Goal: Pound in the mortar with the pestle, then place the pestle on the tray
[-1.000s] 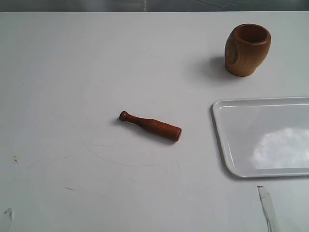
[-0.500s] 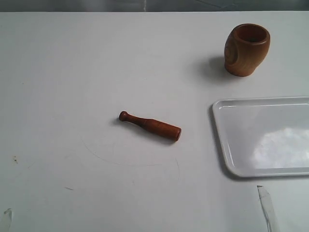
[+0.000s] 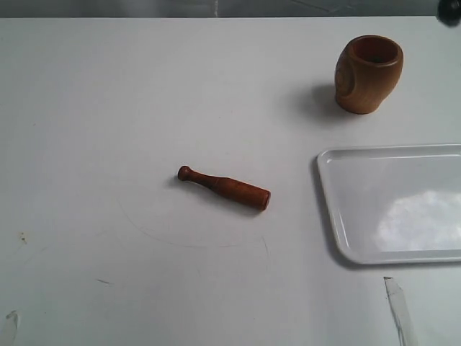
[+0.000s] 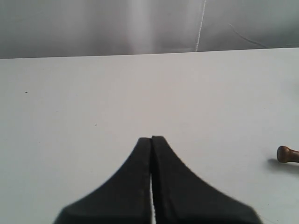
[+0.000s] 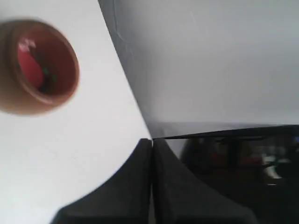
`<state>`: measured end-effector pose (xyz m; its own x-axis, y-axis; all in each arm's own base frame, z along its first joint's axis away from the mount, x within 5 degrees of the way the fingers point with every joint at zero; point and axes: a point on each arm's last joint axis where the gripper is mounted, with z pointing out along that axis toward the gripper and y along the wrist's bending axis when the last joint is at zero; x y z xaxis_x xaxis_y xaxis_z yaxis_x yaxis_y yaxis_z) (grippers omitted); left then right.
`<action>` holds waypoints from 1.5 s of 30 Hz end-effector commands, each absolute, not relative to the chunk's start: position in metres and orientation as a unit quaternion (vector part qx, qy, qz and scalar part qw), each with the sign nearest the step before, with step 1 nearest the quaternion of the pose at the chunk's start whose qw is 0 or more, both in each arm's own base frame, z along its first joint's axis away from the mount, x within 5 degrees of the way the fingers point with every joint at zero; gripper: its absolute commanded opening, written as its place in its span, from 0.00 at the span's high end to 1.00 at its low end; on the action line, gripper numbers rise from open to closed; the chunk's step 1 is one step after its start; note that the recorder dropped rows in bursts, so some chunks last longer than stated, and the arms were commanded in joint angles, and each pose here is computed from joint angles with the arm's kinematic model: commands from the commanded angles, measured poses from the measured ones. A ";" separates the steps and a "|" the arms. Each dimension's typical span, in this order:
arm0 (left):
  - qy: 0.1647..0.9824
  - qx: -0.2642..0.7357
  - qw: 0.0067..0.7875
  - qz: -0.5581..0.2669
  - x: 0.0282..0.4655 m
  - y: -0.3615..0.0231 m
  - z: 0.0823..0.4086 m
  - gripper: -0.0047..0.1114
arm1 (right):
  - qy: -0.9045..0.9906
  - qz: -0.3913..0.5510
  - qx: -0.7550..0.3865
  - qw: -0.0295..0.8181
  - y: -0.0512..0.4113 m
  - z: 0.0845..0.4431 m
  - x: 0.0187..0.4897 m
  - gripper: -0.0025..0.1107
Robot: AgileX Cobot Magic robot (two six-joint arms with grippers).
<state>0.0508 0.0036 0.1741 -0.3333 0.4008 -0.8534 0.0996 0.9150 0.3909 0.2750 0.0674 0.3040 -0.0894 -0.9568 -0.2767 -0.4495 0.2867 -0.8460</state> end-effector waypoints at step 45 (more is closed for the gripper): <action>0.805 0.153 0.559 0.128 0.051 0.003 0.174 0.96 | 0.758 0.033 -0.633 0.153 0.348 0.119 0.247 0.65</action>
